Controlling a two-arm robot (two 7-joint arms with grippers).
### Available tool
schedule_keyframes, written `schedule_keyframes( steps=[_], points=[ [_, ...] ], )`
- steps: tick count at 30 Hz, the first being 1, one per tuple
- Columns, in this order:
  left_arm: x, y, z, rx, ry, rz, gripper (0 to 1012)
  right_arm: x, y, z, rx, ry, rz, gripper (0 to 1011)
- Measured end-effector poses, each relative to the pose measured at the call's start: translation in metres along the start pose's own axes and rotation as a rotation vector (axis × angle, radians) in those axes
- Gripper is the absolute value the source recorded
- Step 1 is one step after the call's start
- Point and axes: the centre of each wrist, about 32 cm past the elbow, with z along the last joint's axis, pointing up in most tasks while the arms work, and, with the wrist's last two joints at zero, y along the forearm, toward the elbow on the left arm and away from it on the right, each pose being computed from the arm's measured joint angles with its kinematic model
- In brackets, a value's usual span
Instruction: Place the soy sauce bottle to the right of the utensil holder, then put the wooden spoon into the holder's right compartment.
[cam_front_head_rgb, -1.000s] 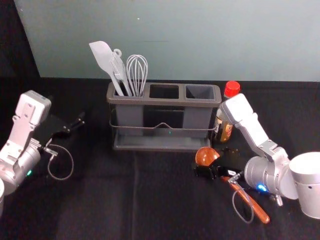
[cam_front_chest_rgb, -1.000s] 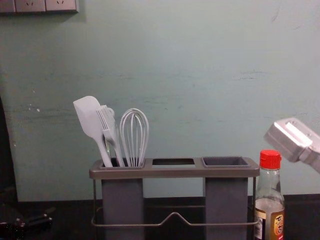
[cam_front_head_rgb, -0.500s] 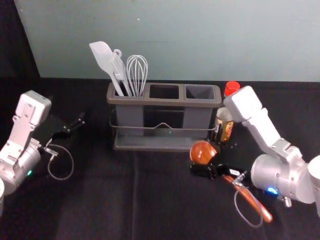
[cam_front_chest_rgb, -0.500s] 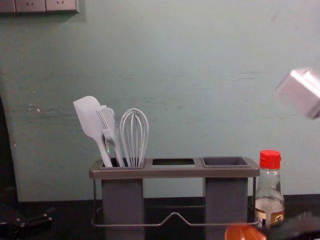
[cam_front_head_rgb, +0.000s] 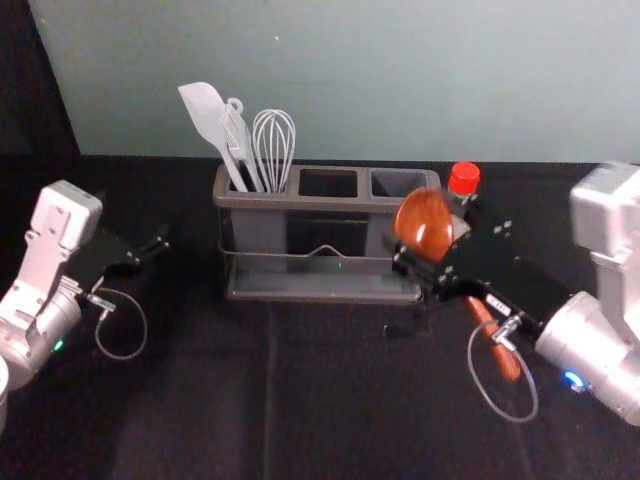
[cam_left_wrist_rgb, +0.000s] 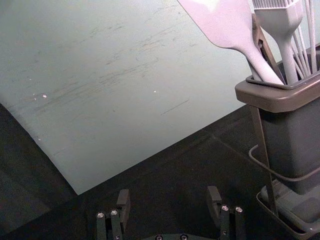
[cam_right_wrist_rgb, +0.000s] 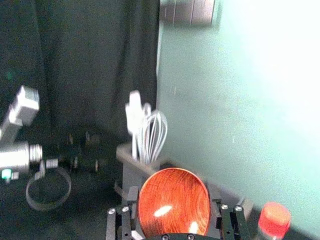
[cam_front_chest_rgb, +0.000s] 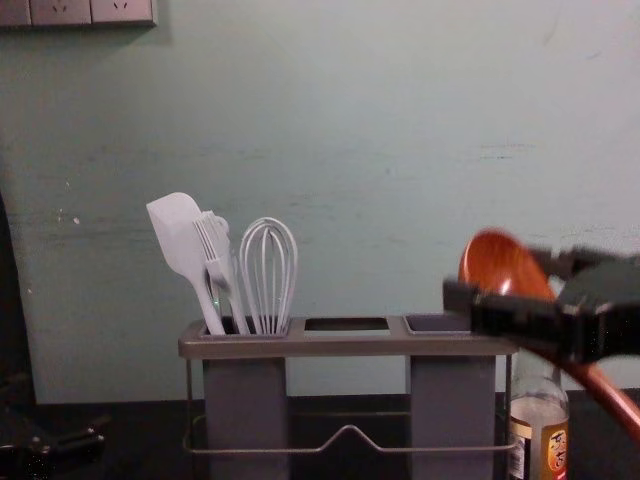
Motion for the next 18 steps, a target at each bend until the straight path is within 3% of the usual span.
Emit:
schedule_keyframes(
  steps=[3,8,10,18],
  points=[
    [0.0000,0.0000,0.0000,0.000,0.000,0.000,1005,0.000,-0.004,-0.008,0.134,-0.015,-0.015,838],
    [0.0000,0.0000,0.0000,0.000,0.000,0.000,1005,-0.001,-0.006,-0.016,0.259,-0.032,-0.027,838],
    [0.0000,0.0000,0.0000,0.000,0.000,0.000,1005,-0.001,-0.006,-0.018,0.286,-0.031,-0.032,837],
    [0.0000,0.0000,0.0000,0.000,0.000,0.000,1005,-0.001,-0.005,-0.019,0.287,-0.024,-0.031,838]
  ],
)
